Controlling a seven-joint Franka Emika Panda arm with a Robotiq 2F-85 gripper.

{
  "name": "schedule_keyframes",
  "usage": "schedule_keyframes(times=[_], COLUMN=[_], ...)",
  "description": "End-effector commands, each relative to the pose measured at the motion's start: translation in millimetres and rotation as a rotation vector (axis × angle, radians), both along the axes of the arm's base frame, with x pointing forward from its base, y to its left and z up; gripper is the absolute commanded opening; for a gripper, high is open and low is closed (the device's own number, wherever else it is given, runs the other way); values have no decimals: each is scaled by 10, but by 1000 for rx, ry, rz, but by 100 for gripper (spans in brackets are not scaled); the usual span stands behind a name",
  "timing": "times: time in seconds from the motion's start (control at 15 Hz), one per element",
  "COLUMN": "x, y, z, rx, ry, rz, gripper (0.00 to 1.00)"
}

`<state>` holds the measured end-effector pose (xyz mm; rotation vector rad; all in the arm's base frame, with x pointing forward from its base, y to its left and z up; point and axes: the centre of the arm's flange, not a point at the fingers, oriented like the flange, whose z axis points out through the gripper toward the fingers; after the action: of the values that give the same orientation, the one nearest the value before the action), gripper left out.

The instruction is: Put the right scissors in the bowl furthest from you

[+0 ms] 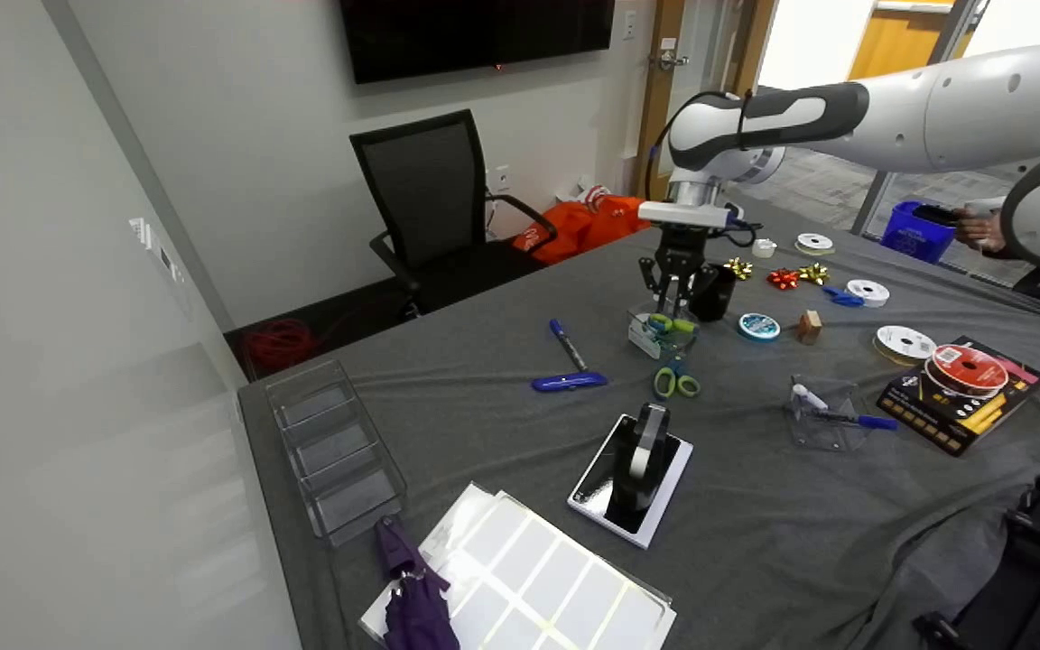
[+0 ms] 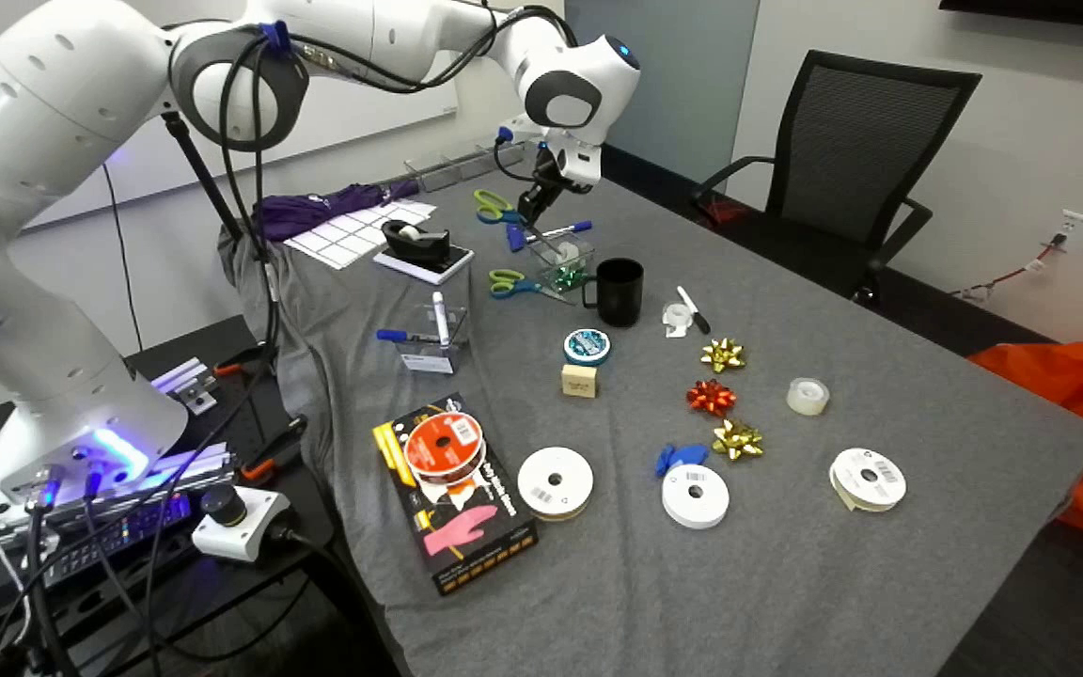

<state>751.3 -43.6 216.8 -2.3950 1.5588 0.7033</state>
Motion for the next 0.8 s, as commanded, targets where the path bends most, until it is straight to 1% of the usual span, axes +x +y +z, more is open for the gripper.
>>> schedule_keyframes(times=[0.0,0.2,0.4,0.73], x=[318,316,246,219], y=[-94,-74,-8,21], z=[-51,-188,-326,-402], rx=[31,23,22,26], ry=[-1,-29,-27,-21], rz=[-13,-10,6,16], gripper=[6,6,6,6])
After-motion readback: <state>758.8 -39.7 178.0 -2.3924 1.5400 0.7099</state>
